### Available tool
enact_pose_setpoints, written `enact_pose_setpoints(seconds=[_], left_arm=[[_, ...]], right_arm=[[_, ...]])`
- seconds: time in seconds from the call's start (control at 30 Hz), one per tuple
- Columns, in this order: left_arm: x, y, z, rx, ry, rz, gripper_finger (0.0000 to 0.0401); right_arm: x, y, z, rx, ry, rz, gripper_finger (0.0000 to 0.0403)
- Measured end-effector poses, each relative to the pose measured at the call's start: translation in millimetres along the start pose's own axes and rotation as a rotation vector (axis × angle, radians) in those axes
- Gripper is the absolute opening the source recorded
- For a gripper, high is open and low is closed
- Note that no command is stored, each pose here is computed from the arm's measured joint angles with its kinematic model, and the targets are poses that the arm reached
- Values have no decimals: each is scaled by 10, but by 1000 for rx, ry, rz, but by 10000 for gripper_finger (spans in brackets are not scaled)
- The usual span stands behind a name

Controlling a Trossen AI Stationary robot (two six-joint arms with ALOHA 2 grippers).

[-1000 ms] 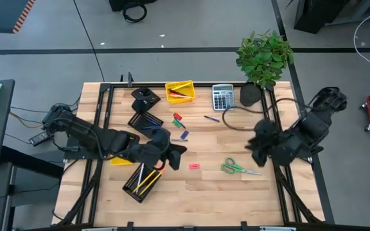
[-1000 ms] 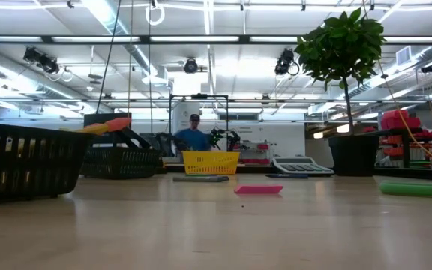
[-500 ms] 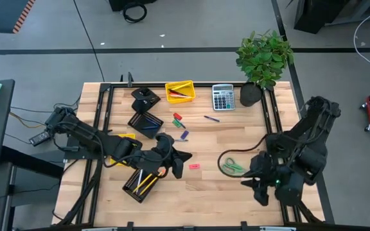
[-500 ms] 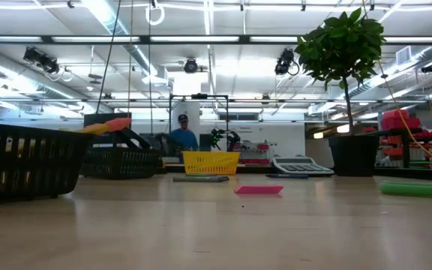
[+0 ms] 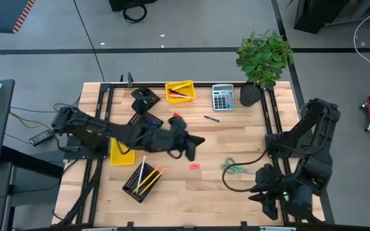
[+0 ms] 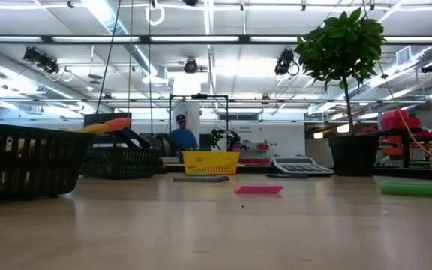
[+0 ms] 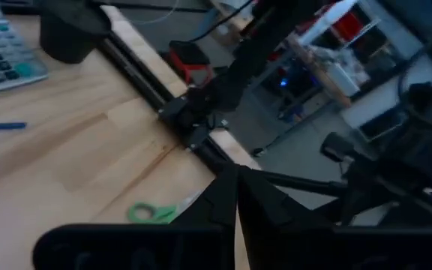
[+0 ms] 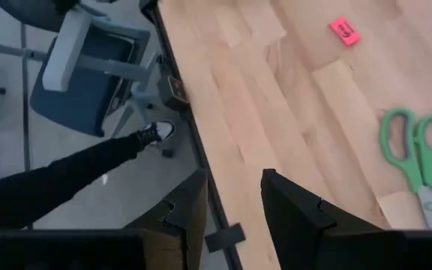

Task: Sort crayons/erasers/pens/pencils in bins
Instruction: Put the blue crayon into the top black basket

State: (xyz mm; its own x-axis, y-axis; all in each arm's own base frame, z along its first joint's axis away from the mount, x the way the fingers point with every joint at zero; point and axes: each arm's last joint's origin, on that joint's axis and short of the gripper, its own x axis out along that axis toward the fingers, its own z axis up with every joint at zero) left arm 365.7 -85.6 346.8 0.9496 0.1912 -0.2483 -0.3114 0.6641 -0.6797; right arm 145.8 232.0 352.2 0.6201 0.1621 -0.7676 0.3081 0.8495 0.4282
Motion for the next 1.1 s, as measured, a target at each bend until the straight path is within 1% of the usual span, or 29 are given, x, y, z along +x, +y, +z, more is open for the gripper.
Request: enact_pose_setpoints(seconds=[0.1,0.2,0.27,0.3,0.37,0.43,0.5,0.6,0.73,0.8,0.93,1.1], left_arm=[[235,-57,130,46,28,-34,16],[487,-190,239,136,77,-68,15],[600,-279,289,226,144,-63,16],[657,-339,335,259,155,-71,18],[686,-387,384,331,221,-17,20],[691,-442,442,384,257,13,19],[642,-410,466,424,336,85,16],[585,-375,516,424,400,129,13],[532,-417,542,414,435,96,20],[525,-453,533,411,428,74,23],[516,-447,501,408,449,83,21],[556,-382,591,404,425,99,21]], right_arm=[[-111,-48,-48,41,-33,-6,133],[-218,-93,-98,86,-74,-3,133],[-277,-112,-149,101,-102,1,133],[-303,-114,-181,110,-113,8,133],[-344,-113,-246,119,-132,21,133],[-369,-103,-300,118,-145,37,133],[-385,-102,-339,110,-152,41,133],[-399,-117,-360,112,-171,36,133],[-404,-115,-355,126,-213,43,133],[-412,-114,-362,123,-224,48,133],[-415,-118,-363,135,-232,48,133],[-415,-114,-364,182,-231,57,133]])
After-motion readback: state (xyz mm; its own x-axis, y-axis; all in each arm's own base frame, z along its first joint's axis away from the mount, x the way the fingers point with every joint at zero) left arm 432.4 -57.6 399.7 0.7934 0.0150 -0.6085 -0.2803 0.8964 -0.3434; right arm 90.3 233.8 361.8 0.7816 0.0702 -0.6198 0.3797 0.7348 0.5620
